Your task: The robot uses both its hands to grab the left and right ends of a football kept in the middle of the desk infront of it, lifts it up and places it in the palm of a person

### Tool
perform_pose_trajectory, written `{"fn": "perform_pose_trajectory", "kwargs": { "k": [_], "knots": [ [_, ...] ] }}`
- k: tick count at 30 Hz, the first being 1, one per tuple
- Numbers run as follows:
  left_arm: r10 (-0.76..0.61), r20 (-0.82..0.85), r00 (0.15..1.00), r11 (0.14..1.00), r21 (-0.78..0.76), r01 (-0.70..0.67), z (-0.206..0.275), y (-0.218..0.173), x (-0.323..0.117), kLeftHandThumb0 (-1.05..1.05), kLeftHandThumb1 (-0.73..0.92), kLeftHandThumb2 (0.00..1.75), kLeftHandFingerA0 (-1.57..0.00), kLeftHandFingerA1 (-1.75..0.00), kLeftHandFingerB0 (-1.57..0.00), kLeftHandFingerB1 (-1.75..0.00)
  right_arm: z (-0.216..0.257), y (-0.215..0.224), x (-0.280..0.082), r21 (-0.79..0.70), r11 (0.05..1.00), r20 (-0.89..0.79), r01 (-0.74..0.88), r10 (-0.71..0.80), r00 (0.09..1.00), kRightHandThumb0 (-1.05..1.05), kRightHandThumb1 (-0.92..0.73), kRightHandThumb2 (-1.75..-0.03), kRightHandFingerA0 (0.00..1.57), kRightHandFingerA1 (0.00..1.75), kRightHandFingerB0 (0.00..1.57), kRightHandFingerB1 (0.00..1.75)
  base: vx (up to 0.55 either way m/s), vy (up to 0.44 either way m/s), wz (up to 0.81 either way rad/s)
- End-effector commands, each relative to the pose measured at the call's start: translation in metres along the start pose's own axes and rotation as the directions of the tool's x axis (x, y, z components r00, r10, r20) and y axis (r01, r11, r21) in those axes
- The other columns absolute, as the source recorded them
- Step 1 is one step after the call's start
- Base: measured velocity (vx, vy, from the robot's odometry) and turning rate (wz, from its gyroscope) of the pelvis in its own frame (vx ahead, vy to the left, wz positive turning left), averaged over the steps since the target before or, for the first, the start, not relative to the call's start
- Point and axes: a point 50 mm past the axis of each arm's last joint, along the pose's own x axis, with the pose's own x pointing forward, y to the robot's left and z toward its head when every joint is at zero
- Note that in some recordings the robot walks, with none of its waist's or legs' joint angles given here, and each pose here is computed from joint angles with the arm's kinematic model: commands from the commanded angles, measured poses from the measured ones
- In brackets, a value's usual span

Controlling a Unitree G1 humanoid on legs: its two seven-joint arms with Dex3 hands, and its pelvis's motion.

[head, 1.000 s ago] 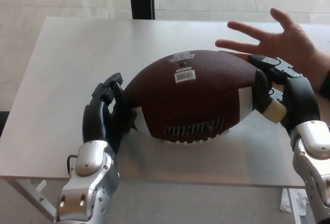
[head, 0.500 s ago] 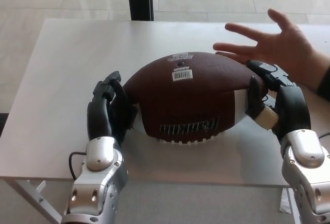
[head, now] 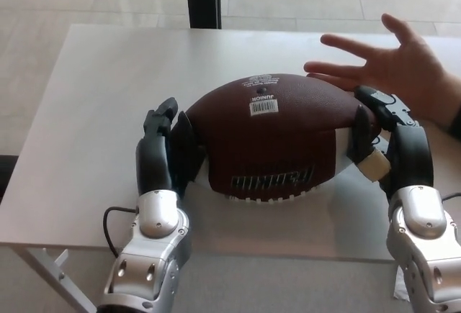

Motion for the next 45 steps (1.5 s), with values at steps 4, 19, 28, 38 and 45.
{"fn": "perform_pose_trajectory", "kwargs": {
  "k": [4,19,28,38,45],
  "knots": [
    [-0.368,-0.254,0.895,0.929,-0.048,0.368,-0.046,-0.084,-0.036,-0.60,0.92,0.77,-0.30,-0.66,-0.10,-0.35,-0.011,0.079,-0.015,0.058,0.937,-0.117,-0.344,0.348,0.930,-0.84,-0.85,-0.66,0.75,0.75,0.57,0.52,0.00,0.000,0.00],
    [-0.371,-0.081,0.925,0.705,-0.673,0.223,0.013,-0.105,-0.030,-0.65,0.92,0.82,-0.27,-0.68,-0.10,-0.28,0.024,0.081,-0.002,0.158,0.927,-0.034,-0.341,0.350,0.936,-0.87,-0.81,-0.65,0.80,0.68,0.63,0.51,0.00,0.000,0.00],
    [-0.384,0.000,0.923,0.668,-0.690,0.278,0.051,-0.104,-0.012,-0.63,0.84,1.13,-0.26,-0.68,-0.04,-0.36,0.066,0.081,0.010,0.142,0.928,0.044,-0.343,0.340,0.939,-0.78,-0.83,-0.65,0.72,0.67,0.60,0.49,0.00,0.000,0.00],
    [-0.394,0.047,0.918,0.692,-0.642,0.330,0.075,-0.087,0.009,-0.64,0.92,0.70,-0.37,-0.73,-0.24,-0.40,0.101,0.083,0.014,0.196,0.916,0.079,-0.349,0.340,0.937,-0.67,-0.81,-0.64,0.67,0.66,0.53,0.48,0.00,0.000,0.00],
    [-0.396,0.061,0.916,0.694,-0.634,0.342,0.080,-0.079,0.015,-0.62,0.89,0.66,-0.46,-0.62,-0.29,-0.39,0.109,0.083,0.014,0.200,0.915,0.094,-0.350,0.338,0.937,-0.70,-0.81,-0.64,0.63,0.66,0.53,0.50,0.00,0.000,0.00]
  ]
}}
